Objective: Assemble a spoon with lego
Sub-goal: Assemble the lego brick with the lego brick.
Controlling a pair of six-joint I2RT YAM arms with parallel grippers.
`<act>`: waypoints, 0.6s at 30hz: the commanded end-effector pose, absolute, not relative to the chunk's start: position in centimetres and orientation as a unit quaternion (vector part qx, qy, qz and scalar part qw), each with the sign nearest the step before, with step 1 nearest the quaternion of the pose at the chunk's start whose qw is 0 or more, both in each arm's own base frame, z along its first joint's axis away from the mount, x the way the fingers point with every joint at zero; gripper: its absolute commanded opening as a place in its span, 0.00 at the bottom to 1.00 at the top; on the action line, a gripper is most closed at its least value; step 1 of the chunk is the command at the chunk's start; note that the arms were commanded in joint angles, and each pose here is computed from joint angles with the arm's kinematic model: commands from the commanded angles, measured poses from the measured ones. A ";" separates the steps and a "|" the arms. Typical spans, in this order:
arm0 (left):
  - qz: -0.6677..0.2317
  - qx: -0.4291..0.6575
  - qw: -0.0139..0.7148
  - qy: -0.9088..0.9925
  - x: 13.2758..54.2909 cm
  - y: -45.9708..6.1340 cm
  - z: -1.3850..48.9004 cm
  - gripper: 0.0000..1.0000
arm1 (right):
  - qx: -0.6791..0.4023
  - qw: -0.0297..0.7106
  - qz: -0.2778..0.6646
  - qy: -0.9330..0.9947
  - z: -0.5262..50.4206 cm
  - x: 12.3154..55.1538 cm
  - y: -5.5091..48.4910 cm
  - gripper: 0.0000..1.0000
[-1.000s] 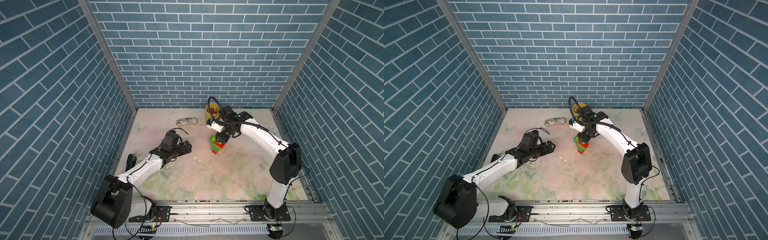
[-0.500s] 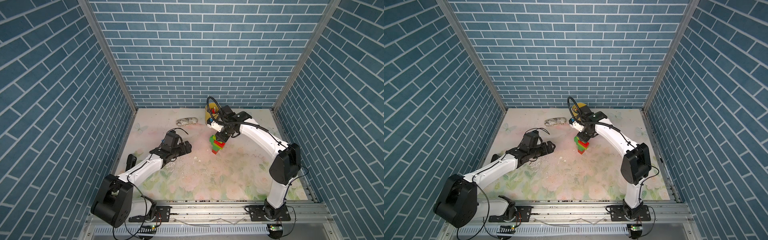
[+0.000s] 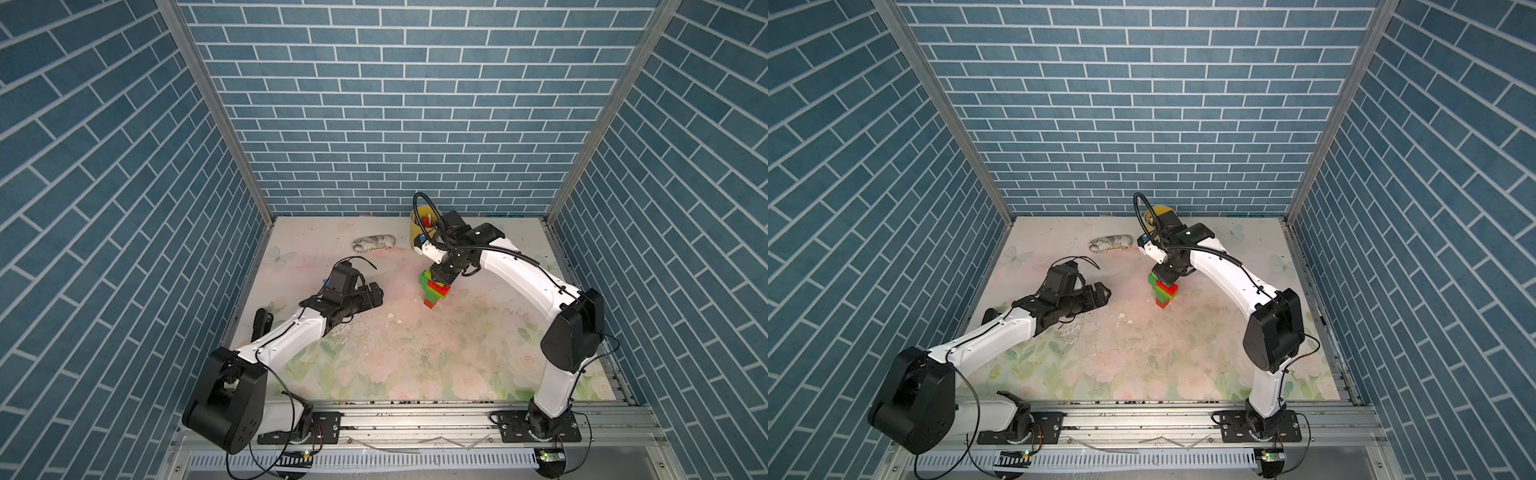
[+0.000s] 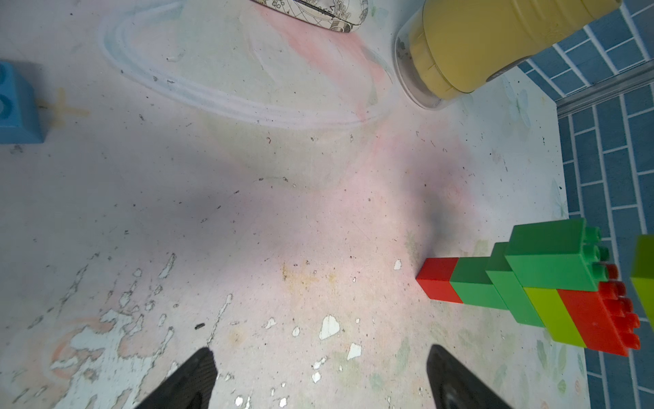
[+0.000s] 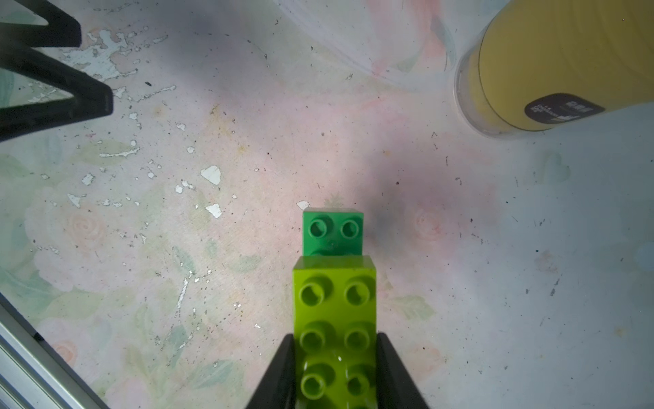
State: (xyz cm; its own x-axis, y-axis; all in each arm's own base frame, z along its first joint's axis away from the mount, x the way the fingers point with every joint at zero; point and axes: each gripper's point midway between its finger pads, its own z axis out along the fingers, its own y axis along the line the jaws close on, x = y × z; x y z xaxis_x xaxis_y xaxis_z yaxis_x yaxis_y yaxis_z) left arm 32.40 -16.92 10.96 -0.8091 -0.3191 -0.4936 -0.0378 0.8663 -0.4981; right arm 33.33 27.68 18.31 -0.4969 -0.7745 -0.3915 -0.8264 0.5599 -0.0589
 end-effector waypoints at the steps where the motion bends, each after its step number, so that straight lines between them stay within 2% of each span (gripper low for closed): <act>1: -0.236 -0.090 0.292 0.923 32.2 -17.1 10.4 0.95 | -0.443 0.195 0.067 0.872 19.6 32.9 27.3 0.16; 18: -0.234 -0.091 0.290 0.923 32.2 -17.0 10.1 0.95 | -0.439 0.177 0.080 0.877 18.2 32.3 27.7 0.17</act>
